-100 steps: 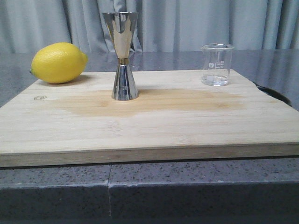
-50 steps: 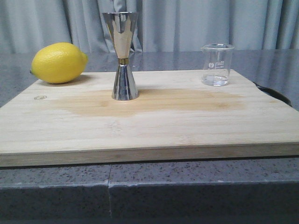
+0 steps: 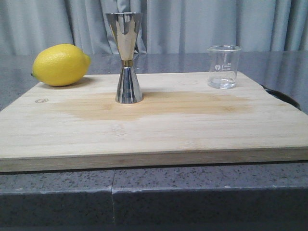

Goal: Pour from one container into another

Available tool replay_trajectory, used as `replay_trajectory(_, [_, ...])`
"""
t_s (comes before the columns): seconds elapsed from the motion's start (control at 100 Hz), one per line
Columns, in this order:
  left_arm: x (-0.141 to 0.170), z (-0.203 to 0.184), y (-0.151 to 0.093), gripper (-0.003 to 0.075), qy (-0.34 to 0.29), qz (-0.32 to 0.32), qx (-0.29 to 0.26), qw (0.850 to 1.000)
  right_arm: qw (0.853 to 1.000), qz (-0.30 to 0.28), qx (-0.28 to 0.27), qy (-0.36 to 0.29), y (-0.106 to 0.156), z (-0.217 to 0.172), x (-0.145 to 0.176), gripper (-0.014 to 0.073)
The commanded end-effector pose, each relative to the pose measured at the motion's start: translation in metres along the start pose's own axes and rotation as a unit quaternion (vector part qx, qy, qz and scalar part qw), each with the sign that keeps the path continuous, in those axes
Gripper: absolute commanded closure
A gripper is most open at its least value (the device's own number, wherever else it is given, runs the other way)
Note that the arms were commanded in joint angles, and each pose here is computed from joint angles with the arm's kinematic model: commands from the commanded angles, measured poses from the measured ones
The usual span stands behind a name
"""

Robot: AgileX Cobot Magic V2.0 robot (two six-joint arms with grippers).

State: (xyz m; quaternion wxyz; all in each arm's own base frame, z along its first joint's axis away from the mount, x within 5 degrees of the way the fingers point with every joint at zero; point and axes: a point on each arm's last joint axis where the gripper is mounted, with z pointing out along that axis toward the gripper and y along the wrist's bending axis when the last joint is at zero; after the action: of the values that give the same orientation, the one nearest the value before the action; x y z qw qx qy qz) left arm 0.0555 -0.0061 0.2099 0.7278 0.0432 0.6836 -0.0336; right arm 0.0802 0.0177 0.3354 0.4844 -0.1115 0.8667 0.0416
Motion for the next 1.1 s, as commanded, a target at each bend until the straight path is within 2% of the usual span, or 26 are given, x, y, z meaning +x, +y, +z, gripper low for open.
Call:
replay_trajectory(0.0, [-0.007,-0.002,0.0,0.0739,-0.05,-0.001,-0.003,0.999,0.996,0.001,0.022,-0.081,-0.004,-0.012,-0.009,0.0651])
replay_trajectory(0.13, [-0.007,-0.002,0.0,0.0739,-0.05,-0.001,-0.003,0.999,0.979,0.021,0.062,-0.193,-0.009,-0.018,0.005,0.0651])
replay_trajectory(0.3, [-0.007,-0.002,0.0,0.0739,-0.05,-0.001,-0.003,0.999,0.954,0.035,0.118,-0.275,-0.011,-0.01,0.045,0.0651])
replay_trajectory(0.53, [-0.007,-0.002,0.0,0.0739,-0.049,-0.001,-0.003,0.999,0.943,0.035,0.13,-0.305,-0.009,0.015,0.093,0.0651])
replay_trajectory(0.74, [-0.007,-0.002,0.0,0.0739,-0.049,-0.001,-0.003,0.999,0.936,0.033,0.126,-0.328,-0.008,0.038,0.119,0.0651])
replay_trajectory(0.82, [-0.007,-0.002,0.0,0.0739,-0.049,-0.001,-0.003,0.999,0.929,0.031,0.123,-0.347,-0.007,0.043,0.124,0.0651])
replay_trajectory(0.85, [-0.007,-0.002,0.0,0.0739,-0.049,-0.001,-0.003,0.999,0.932,0.032,0.124,-0.338,-0.007,0.043,0.125,0.0651])
replay_trajectory(1.09, [-0.007,-0.002,0.0,0.0739,-0.049,-0.001,-0.003,0.999,0.93,0.031,0.124,-0.345,-0.007,0.043,0.124,0.0651])
